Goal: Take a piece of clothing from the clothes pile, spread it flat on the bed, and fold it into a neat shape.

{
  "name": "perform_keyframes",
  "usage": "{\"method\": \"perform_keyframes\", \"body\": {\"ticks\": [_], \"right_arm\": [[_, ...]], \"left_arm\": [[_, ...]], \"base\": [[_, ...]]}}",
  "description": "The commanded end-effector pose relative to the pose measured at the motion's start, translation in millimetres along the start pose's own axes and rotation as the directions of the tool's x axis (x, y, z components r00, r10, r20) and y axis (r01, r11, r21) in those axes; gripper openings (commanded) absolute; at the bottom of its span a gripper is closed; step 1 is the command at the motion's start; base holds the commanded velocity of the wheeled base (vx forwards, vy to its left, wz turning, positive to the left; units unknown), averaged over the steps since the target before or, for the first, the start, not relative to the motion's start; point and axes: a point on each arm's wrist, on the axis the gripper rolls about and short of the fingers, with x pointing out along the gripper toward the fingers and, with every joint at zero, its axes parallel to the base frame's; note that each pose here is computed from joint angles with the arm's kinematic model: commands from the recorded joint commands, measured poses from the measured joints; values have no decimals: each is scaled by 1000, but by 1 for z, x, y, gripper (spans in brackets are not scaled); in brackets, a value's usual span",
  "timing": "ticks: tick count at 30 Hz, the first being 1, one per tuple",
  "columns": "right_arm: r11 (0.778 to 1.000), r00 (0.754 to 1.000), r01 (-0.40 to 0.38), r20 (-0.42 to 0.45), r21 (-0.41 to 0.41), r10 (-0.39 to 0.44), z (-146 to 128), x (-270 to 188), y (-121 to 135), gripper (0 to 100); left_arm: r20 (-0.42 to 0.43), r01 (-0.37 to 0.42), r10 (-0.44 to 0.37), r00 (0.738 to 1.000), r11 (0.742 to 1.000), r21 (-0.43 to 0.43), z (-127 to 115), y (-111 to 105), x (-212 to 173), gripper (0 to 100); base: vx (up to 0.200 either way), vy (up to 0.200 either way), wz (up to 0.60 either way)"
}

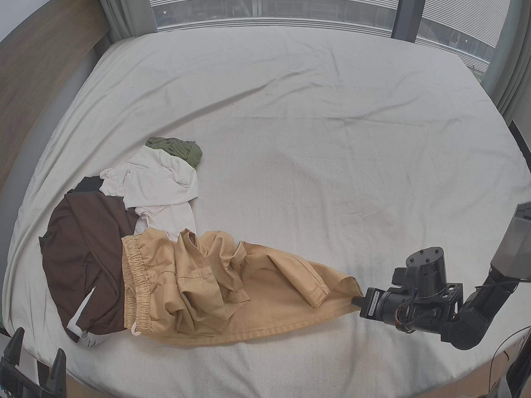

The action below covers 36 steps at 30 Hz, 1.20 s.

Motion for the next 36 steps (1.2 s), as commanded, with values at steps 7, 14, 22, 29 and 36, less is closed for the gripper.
{"method": "perform_keyframes", "body": {"ticks": [7, 14, 22, 29, 36], "right_arm": [[999, 999, 41, -16, 34, -41, -5, -12, -23, 0], [997, 997, 69, -18, 39, -69, -9, -21, -39, 0], [995, 996, 89, -29, 53, -88, -16, -30, -49, 0], [993, 995, 98, -20, 61, -97, -18, -35, -54, 0], [994, 994, 105, -30, 43, -104, -17, -38, -60, 0]], "left_arm": [[-1, -1, 1, 1000, 1000, 0, -5, 0, 0, 100], [-1, -1, 1, 1000, 1000, 0, -5, 0, 0, 100], [-1, 1, -1, 1000, 1000, 0, -5, 0, 0, 100], [-1, 1, -1, 1000, 1000, 0, -5, 0, 0, 100], [-1, 1, -1, 1000, 1000, 0, -5, 0, 0, 100]], "base": [[0, 0, 0], [0, 0, 0], [0, 0, 0], [0, 0, 0], [0, 0, 0]]}}
